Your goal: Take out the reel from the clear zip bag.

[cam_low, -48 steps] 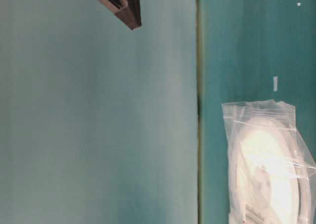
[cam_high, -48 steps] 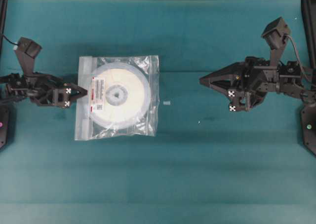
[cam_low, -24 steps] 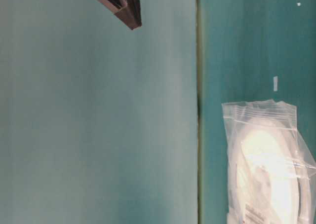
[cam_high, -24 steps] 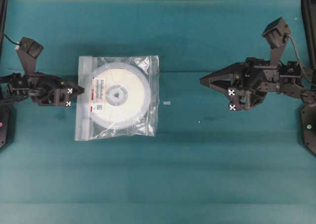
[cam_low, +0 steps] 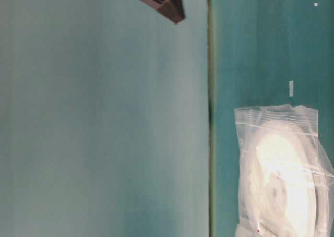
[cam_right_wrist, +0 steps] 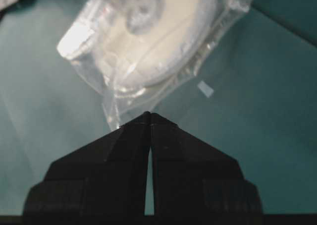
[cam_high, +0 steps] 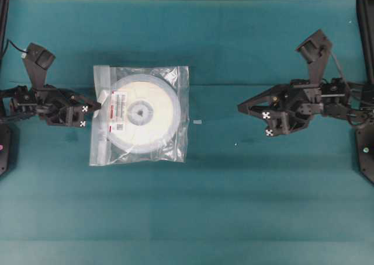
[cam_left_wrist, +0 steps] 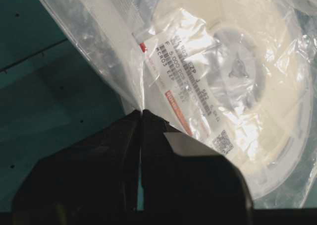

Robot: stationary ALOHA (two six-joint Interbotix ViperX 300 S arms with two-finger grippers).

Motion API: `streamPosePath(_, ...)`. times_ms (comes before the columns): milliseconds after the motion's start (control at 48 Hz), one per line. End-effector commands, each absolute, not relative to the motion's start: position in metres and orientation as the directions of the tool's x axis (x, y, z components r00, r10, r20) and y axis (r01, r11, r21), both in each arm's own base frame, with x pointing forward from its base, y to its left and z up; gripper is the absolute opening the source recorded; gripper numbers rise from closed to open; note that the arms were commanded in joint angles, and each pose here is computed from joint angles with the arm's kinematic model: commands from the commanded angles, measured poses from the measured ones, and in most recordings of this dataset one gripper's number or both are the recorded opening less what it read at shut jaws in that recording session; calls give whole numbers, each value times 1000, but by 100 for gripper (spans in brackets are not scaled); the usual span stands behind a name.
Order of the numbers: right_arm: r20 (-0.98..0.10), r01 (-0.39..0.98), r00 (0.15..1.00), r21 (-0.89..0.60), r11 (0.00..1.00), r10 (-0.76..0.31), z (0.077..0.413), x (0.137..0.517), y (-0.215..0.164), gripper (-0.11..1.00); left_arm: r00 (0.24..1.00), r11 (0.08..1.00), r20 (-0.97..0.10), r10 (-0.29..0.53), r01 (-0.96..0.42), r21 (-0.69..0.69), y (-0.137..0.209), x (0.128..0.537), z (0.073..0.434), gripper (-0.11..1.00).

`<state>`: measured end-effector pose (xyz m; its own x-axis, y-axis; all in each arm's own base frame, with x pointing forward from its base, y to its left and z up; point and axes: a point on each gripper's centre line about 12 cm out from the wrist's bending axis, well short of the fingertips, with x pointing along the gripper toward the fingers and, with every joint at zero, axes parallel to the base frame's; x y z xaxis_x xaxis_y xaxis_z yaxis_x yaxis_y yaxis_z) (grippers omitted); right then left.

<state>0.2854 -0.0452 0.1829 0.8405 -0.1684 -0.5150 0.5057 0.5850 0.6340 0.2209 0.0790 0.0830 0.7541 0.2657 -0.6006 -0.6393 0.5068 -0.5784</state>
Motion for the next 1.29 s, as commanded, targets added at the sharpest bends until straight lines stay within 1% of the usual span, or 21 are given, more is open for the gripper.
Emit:
streamPosePath(0,-510,506,844,648,569,-169,187,294,-47,14,764,513,-586,270,-629,-584,81,225,86,-4)
streamPosePath(83,-538,526,828,642,559,-161,180,300,-47,29,764,513,-586,270,-629,-584,81,225,86,-4)
streamPosePath(146,-568,548,808,631,550,-153,173,305,-47,46,764,512,-586,271,-630,-584,81,225,86,-4)
streamPosePath(167,-580,556,801,625,548,-150,170,306,-48,53,764,513,-586,270,-629,-584,81,225,86,-4)
streamPosePath(250,-626,585,768,604,541,-132,162,315,-49,74,763,513,-587,270,-630,-583,81,225,86,-4)
streamPosePath(292,-647,600,752,594,536,-124,158,319,-50,81,763,512,-587,271,-631,-583,81,225,86,-4)
streamPosePath(312,-657,606,744,589,534,-119,156,321,-51,82,763,512,-587,271,-631,-583,81,225,86,-4)
streamPosePath(521,-701,646,703,562,517,-116,141,342,-60,79,761,511,-590,270,-632,-582,81,224,86,-4)
streamPosePath(771,-737,682,665,534,499,-120,120,361,-70,79,760,511,-591,270,-633,-581,81,224,86,-4)
streamPosePath(958,-746,692,654,523,498,-125,110,376,-78,79,760,511,-591,270,-633,-581,81,224,86,-4)
streamPosePath(1271,-744,685,658,524,506,-120,107,399,-82,79,760,511,-591,270,-633,-581,81,223,86,-4)
